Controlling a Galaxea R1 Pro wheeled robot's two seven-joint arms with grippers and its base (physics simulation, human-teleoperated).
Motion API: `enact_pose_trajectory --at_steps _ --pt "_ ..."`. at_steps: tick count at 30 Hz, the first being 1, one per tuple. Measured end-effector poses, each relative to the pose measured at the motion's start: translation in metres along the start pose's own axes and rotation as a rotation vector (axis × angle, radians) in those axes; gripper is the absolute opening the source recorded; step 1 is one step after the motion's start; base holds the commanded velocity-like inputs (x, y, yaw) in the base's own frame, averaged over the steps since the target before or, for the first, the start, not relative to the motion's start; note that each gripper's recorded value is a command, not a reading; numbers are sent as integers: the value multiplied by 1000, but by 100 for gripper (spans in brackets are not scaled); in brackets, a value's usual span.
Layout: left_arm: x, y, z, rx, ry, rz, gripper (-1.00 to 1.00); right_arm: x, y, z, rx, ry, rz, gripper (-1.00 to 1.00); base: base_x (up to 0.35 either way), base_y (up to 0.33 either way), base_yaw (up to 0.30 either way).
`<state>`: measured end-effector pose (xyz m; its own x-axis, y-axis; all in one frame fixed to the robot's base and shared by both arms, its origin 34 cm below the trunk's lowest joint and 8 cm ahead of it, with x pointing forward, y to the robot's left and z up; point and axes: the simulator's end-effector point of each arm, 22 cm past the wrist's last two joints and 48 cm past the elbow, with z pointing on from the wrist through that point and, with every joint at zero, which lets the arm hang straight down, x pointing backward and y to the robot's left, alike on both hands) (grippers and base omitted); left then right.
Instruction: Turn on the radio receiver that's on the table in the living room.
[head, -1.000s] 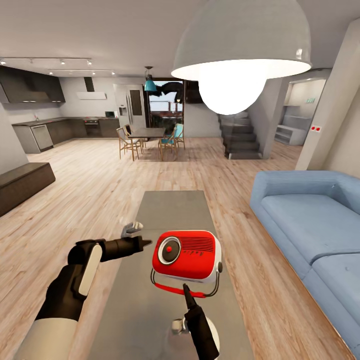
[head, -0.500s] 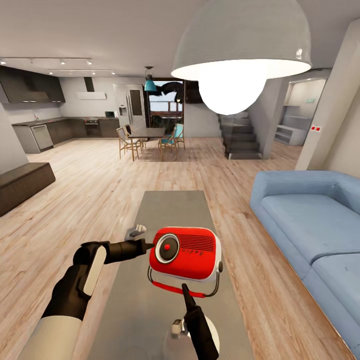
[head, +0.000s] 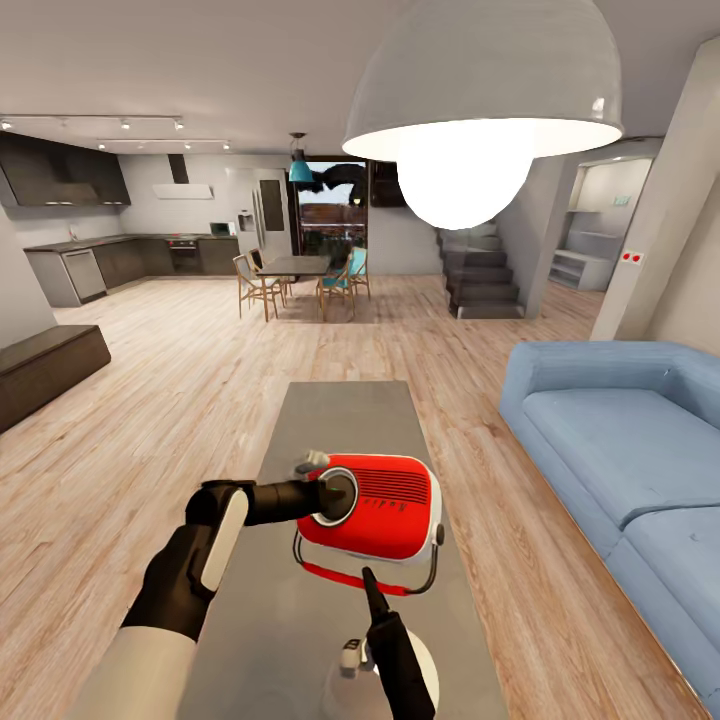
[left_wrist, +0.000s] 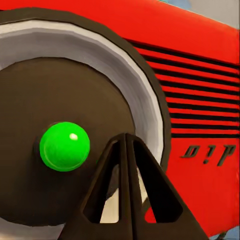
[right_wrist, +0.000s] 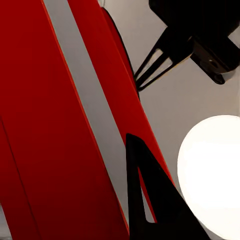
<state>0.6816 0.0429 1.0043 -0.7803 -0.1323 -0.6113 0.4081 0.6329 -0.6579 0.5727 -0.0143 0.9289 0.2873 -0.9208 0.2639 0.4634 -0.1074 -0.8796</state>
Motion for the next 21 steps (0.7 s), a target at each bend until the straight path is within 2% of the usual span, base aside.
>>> enact_pose_trajectory --at_steps 10,12,13,14,15,17,18,21 --pt "2 -2 1 1 7 10 -100 0 1 0 -1 -1 -2 -100 0 0 0" --pt "0 -2 0 -2 4 16 -100 1 6 -1 -26 -1 -3 -100 0 0 0" --pt "0 -2 0 -1 3 17 -100 3 14 -1 -61 9 -4 -100 0 0 0" --pt "-1 -3 0 0 1 18 -100 7 32 -3 -141 22 -1 -100 0 0 0" --pt "-1 -4 0 0 0 19 -100 15 57 -7 -254 59 5 -100 0 0 0" --pt "-3 -5 -1 1 -3 23 -100 44 104 -24 -481 197 39 -100 0 0 0" --pt "-3 -5 -1 1 -4 24 -100 53 113 -29 -525 245 53 -100 0 0 0" --pt "-6 -8 -3 5 -12 31 -100 61 118 -31 -553 288 63 -100 0 0 0"
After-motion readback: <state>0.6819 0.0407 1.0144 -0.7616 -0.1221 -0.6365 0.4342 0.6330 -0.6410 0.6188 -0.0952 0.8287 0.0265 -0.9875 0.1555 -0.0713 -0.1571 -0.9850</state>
